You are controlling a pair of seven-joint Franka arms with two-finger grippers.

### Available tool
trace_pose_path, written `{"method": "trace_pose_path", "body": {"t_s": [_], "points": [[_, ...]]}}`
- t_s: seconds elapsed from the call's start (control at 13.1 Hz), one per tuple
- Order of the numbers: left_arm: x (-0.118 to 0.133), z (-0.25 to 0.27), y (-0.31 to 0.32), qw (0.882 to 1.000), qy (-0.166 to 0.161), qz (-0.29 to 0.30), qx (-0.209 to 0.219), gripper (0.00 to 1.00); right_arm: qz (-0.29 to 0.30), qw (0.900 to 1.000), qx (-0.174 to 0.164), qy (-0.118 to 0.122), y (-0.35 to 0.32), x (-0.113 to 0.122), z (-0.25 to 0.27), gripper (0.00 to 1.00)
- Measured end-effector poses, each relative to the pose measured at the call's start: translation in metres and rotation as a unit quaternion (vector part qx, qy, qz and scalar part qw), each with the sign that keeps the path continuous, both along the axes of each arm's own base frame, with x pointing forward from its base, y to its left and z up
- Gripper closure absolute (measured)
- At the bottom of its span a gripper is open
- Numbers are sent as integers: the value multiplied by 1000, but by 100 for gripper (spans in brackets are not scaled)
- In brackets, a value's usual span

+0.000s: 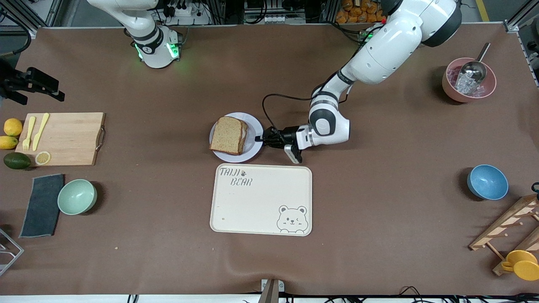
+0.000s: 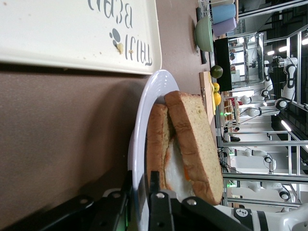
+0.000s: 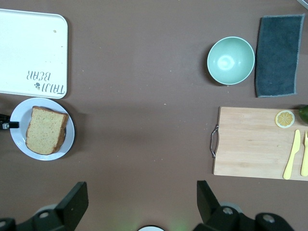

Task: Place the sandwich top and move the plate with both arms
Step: 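Grip the white plate rim with the left gripper, then slide the plate with the left gripper onto the bear tray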

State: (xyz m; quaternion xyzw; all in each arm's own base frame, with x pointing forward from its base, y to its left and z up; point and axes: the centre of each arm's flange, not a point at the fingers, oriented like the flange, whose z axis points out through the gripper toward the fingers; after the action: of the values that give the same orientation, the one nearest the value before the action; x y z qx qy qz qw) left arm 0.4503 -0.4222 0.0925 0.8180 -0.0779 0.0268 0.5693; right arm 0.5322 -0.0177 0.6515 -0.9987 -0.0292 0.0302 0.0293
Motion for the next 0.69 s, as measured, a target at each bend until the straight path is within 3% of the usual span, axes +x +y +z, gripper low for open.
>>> {"method": "trace_pose_path", "body": {"t_s": [0.08,0.23,0.69], "points": [[0,0,0,1000,-6,-2,0,84,0,1000,0,0,0,0,0,0],[1,2,-2,1000,-9,-6,-11,95,0,1000,0,0,0,0,0,0],[1,3,-2,1000,-23,-12,-18,95,0,1000,0,0,0,0,0,0]]}}
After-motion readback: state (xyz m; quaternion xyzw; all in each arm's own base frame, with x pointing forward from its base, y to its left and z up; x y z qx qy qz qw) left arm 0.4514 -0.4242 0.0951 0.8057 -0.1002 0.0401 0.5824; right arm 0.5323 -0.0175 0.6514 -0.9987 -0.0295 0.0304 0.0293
